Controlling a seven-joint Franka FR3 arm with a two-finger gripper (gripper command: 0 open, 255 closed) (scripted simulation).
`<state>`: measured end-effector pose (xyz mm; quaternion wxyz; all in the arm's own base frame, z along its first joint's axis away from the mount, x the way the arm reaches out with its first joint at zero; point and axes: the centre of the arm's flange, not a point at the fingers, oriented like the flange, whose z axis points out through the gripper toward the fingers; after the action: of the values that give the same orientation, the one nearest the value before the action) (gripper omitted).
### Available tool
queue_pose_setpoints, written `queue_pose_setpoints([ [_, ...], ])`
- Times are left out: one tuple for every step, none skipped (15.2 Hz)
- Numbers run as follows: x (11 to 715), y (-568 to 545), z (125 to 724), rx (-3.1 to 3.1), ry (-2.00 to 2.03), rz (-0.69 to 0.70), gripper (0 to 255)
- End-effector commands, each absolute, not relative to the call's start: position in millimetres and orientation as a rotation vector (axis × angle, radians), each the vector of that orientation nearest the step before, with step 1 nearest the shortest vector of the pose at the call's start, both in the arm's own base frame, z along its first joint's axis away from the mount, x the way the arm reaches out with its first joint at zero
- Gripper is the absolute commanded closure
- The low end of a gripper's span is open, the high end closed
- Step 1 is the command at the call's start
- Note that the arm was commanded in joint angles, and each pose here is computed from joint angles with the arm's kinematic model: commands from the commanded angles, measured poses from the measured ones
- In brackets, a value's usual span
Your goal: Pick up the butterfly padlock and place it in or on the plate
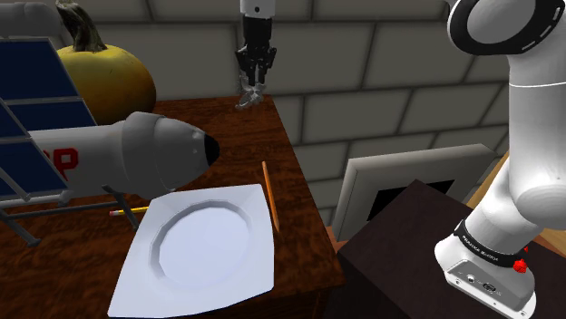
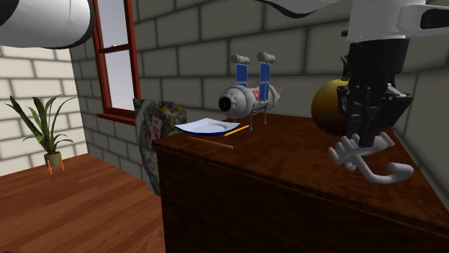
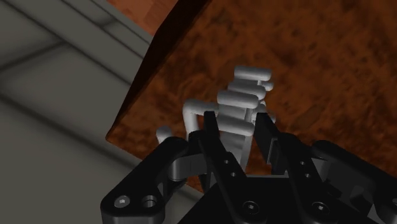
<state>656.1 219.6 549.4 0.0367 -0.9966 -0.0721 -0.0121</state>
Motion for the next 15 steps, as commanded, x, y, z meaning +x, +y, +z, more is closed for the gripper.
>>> queue_pose_setpoints([
  [657,220,559,-3.060,-0.221,-0.036,255],
  [657,220,565,-3.060,-0.221,-0.036,255],
  [657,220,570,-3.060,-0.221,-0.036,255],
  [657,220,575,-3.060,-0.221,-0.036,255],
  [657,220,580,-3.060,-0.221,-0.036,255],
  [657,220,586,-3.060,-0.221,-0.036,255],
  [657,220,591,-3.060,-0.221,-0.036,255],
  [657,220,593,-3.060,-0.221,-0.036,255],
  [647,229,593,-3.060,-0.221,-0.036,255],
  [638,239,592,-3.060,-0.221,-0.036,255],
  [629,248,592,-3.060,-0.221,-0.036,255],
  [620,258,592,-3.060,-0.221,-0.036,255],
  [610,267,592,-3.060,-0.221,-0.036,255],
  [601,276,592,-3.060,-0.221,-0.036,255],
  [592,286,591,-3.060,-0.221,-0.036,255],
])
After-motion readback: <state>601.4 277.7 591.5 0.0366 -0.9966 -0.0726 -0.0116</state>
